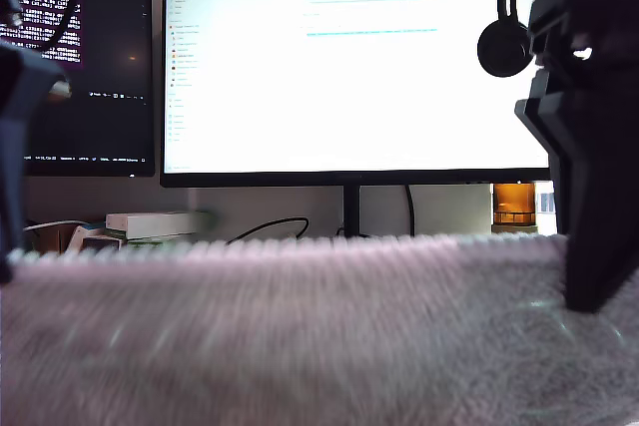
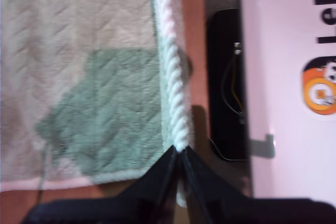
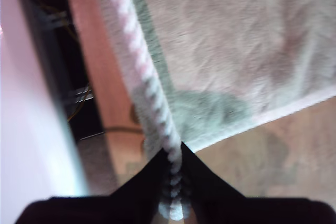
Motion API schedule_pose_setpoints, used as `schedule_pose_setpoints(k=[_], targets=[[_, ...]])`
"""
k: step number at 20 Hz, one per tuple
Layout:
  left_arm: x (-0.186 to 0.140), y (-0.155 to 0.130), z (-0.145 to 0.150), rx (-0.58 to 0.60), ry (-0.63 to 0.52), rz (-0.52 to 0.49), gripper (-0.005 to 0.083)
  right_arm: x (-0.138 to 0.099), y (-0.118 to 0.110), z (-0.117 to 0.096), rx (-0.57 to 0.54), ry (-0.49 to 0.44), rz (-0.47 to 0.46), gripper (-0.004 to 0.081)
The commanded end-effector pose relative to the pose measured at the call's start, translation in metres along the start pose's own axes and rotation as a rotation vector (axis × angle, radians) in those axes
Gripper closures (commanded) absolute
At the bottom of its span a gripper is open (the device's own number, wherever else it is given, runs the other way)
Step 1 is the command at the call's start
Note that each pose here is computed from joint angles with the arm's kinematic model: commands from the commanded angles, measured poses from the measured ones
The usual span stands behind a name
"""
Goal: Fold the tea towel to a neat square and place it to the right
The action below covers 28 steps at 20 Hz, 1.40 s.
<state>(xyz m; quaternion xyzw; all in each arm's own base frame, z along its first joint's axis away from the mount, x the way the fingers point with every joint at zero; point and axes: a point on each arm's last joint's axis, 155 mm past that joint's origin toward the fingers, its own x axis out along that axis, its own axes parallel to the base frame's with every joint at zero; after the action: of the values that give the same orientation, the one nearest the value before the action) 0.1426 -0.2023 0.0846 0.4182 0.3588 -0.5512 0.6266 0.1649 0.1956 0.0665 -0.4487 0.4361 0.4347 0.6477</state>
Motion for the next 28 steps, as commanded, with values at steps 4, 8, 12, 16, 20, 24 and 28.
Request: schedule_pose_setpoints(k=[4,8,12,16,20,24,28], targets=[[-0.005,0.033,0.006,0.000,-0.062,0.100,0.0798,-0.002,-0.035,0.017,0.039,-0.091,-0.090,0.0781],[-0.007,0.059,0.007,-0.008,-0.089,0.168,0.0798,0.003,-0.058,0.026,0.071,-0.130,-0.138,0.0781],[-0.001,0.075,0.006,-0.019,-0.098,0.193,0.0798,0.020,-0.070,0.028,0.078,-0.115,-0.150,0.0781],[0.011,0.091,-0.001,-0.039,-0.079,0.203,0.0798,0.031,-0.089,0.033,0.080,-0.127,-0.197,0.0781],[0.017,0.109,-0.004,-0.038,-0.085,0.236,0.0798,0.041,-0.107,0.028,0.110,-0.122,-0.221,0.0781],[0.022,0.117,-0.007,-0.056,-0.084,0.244,0.0798,0.049,-0.111,0.024,0.124,-0.107,-0.218,0.0781],[0.031,0.115,-0.011,-0.065,-0.067,0.217,0.0797,0.055,-0.114,0.029,0.125,-0.119,-0.223,0.0781]])
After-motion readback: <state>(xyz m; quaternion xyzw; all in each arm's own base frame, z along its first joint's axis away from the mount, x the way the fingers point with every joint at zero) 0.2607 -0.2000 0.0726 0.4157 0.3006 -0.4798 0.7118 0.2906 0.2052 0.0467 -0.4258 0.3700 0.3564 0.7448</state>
